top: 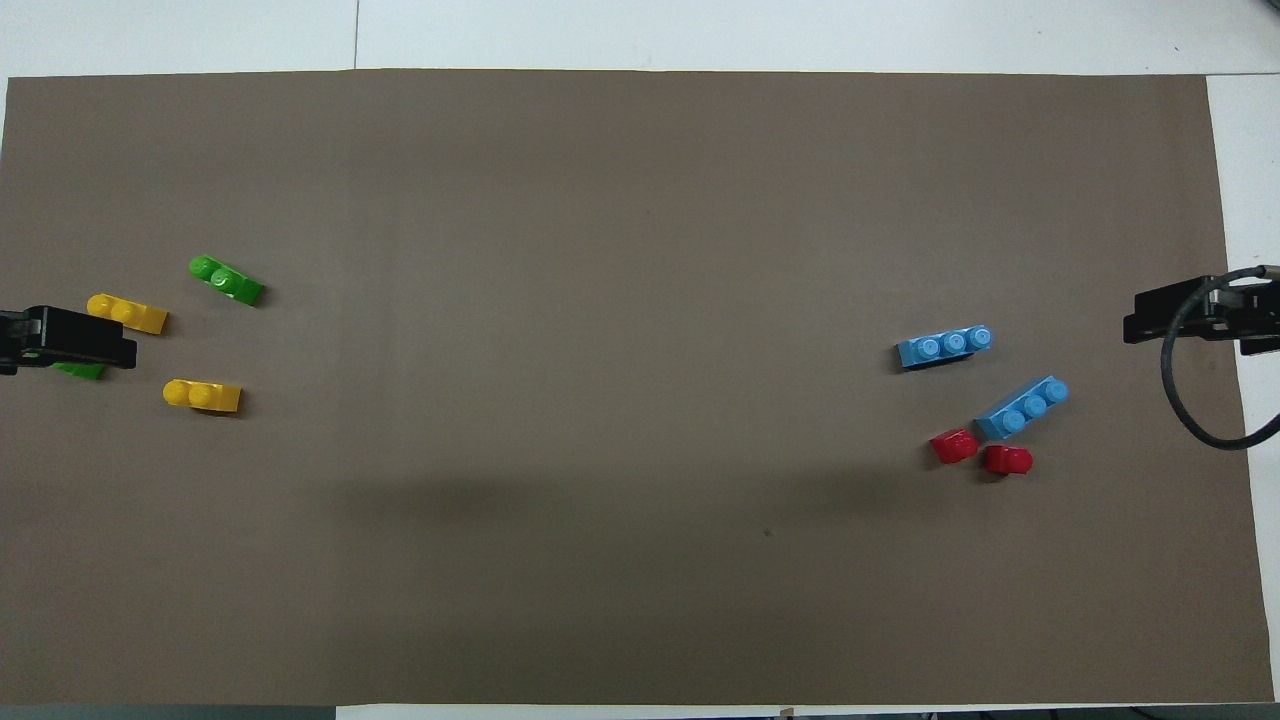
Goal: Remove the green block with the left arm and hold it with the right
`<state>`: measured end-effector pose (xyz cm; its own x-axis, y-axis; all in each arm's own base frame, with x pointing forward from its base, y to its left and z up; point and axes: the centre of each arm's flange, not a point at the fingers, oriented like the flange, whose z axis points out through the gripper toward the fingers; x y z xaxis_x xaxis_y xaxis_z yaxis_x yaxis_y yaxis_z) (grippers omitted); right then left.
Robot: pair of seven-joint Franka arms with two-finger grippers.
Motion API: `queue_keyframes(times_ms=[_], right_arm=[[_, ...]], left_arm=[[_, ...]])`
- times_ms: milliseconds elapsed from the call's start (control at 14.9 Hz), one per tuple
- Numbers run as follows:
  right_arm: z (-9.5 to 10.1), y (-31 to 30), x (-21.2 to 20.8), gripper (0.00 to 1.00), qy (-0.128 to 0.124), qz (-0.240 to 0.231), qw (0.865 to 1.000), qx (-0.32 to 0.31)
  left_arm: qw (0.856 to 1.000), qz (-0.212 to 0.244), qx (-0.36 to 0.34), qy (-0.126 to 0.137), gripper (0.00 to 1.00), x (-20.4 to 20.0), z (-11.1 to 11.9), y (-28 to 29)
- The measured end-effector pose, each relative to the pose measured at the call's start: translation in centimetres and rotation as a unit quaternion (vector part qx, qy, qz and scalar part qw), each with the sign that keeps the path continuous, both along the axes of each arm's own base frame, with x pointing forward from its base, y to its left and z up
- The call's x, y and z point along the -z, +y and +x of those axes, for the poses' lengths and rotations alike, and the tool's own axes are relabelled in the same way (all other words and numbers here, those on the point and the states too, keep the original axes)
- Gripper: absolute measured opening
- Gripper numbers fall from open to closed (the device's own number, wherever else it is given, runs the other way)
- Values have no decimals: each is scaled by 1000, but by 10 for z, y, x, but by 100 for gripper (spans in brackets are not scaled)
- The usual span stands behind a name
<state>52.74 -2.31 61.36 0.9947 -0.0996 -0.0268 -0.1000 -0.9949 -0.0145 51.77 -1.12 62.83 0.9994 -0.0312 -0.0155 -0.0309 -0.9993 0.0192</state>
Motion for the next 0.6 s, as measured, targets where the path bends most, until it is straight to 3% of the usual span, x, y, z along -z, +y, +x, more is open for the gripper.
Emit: queue_keyframes(times_ms=[603], right_arm=[[0, 0, -1, 100, -2, 0, 1000, -13]], left_arm=[[1000, 0, 0, 0, 100, 0, 0, 0]])
